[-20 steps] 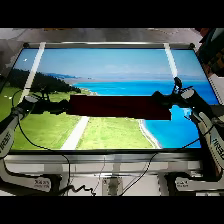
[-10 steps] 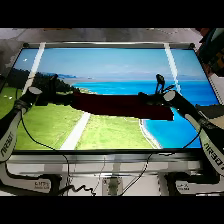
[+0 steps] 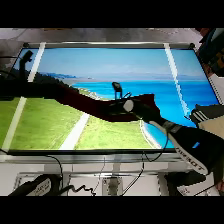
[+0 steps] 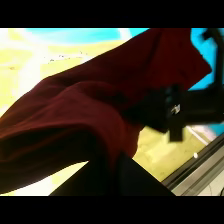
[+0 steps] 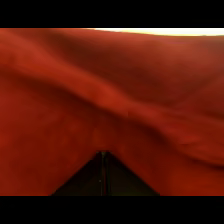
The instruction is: Fold the clothes and pants, and hang the long-sleeved shirts on hangers.
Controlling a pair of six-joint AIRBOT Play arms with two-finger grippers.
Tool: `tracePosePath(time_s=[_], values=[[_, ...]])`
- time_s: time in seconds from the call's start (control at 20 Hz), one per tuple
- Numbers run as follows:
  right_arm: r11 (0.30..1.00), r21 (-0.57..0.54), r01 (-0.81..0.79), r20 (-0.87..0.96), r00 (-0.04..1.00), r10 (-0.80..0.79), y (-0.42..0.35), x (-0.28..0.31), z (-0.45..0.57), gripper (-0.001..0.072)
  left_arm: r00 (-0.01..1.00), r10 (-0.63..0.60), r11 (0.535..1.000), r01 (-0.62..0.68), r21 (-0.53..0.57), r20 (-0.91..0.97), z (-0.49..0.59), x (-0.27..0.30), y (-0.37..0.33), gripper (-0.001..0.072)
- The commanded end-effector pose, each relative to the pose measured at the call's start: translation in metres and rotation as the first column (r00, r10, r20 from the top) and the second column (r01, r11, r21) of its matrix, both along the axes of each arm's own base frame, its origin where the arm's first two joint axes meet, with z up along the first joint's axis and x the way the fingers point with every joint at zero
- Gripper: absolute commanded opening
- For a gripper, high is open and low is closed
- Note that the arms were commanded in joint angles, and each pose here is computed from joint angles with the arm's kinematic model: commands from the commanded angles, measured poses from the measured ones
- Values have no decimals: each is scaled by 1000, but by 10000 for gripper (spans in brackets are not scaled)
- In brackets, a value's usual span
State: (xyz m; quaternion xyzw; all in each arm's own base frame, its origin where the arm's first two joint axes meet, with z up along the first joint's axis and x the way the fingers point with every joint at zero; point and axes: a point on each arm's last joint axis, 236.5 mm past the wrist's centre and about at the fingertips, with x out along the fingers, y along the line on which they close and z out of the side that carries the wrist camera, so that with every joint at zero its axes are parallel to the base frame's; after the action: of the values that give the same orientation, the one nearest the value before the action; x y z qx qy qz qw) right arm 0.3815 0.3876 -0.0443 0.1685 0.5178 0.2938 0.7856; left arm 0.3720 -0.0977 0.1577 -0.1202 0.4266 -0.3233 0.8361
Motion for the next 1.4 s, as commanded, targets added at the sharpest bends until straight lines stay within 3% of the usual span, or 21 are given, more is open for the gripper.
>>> tracePosePath(time_s=[0.0, 0.2, 0.4, 0.7, 0.9, 0.95, 1.05, 1.2, 1.35], values=[[995, 45, -93, -66, 993, 96, 74, -51, -12, 19, 996, 45, 999, -47, 22, 72, 31, -17, 16, 16], [989, 10, -147, 14, 989, 147, 80, -46, 2, 20, 994, 81, 996, -83, 19, 73, 31, -14, 27, 16], [994, -81, -75, 50, 996, 79, 3, 13, 21, 20, 999, -14, 1000, 13, -19, -31, 3, -11, -15, 16], [970, -150, 192, 24, 981, -191, -183, 87, 66, 20, 980, -185, 977, 176, -120, -69, -63, 13, -184, 15], [935, -205, 289, 7, 956, -294, -277, 92, 78, 20, 990, -103, 978, 82, -193, -99, -117, 30, -268, 16], [925, -220, 310, 2, 948, -317, -294, 92, 77, 20, 993, -76, 981, 59, -186, -90, -127, 36, -274, 54], [900, -266, 347, 0, 933, -360, -328, 92, 71, 20, 995, -59, 983, 43, -177, -84, -134, 40, -276, 714], [859, -367, 358, 38, 928, -370, -377, 93, 61, 19, 998, -52, 983, 43, -178, -44, -121, 47, -266, 706], [842, -400, 363, -36, 911, -410, -402, 82, 28, 18, 1000, -15, 982, 16, -189, 3, -96, 60, -246, 705]])
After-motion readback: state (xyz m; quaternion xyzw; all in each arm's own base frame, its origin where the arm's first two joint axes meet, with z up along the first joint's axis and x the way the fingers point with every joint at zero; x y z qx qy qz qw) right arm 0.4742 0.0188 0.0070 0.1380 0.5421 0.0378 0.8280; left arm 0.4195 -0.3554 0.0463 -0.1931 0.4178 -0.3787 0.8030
